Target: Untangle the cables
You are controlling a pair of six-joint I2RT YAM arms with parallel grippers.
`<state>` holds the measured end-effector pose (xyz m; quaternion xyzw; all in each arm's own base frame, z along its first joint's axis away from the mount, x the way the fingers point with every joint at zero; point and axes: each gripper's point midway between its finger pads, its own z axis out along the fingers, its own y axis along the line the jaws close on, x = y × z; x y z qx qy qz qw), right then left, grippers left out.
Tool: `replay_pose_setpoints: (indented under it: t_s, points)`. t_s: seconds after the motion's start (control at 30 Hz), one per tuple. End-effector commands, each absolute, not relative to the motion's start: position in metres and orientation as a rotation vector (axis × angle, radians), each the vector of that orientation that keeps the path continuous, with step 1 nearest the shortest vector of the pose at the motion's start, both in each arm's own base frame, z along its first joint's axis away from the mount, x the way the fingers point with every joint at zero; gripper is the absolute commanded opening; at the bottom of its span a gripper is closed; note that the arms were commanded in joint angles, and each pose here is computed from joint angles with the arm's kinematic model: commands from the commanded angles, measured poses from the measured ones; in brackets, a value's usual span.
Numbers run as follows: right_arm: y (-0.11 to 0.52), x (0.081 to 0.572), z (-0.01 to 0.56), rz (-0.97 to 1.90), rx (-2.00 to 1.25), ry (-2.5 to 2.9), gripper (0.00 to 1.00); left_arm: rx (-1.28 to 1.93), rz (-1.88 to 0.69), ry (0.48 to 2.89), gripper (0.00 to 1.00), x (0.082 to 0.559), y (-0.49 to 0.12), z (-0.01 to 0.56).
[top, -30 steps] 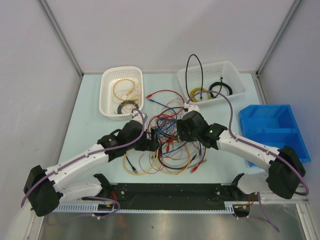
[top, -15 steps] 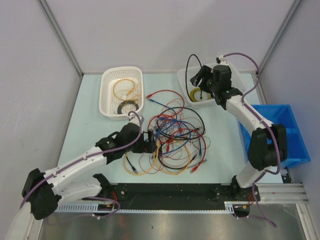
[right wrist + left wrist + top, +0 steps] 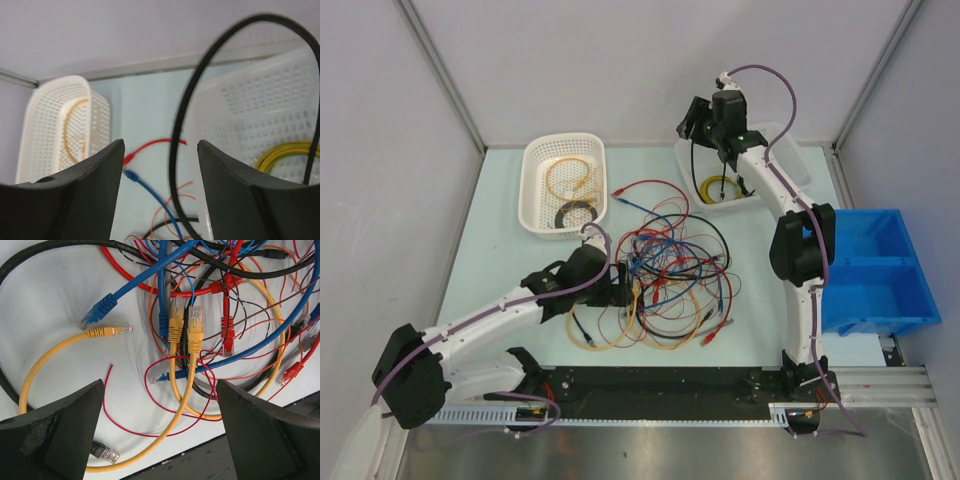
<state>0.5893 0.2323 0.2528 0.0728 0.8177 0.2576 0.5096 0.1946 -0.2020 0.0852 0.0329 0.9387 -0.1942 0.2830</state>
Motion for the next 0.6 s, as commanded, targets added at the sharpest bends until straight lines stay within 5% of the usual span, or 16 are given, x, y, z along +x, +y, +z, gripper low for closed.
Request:
replay_pose_setpoints:
  t_s: [0.0, 0.1, 0.33, 0.57]
  points:
    - [0.212, 0.590, 0.214, 0.500, 0.200, 2.091, 0.63, 0.071, -0.556, 2.483, 0.99, 0.204, -0.209, 0.094]
    - [0.205, 0.588, 0.208, 0.494, 0.218, 2.102, 0.55, 0.074, -0.562, 2.490, 0.99, 0.204, -0.210, 0.092]
    - [0.161, 0.561, 0.243, 0.448, 0.312, 2.011, 0.00, 0.031, -0.589, 2.366, 0.99, 0.219, -0.208, 0.135]
    - [0.082, 0.522, 0.216, 0.403, 0.553, 2.070, 0.00, 0.015, -0.630, 2.242, 0.99, 0.233, -0.206, 0.180]
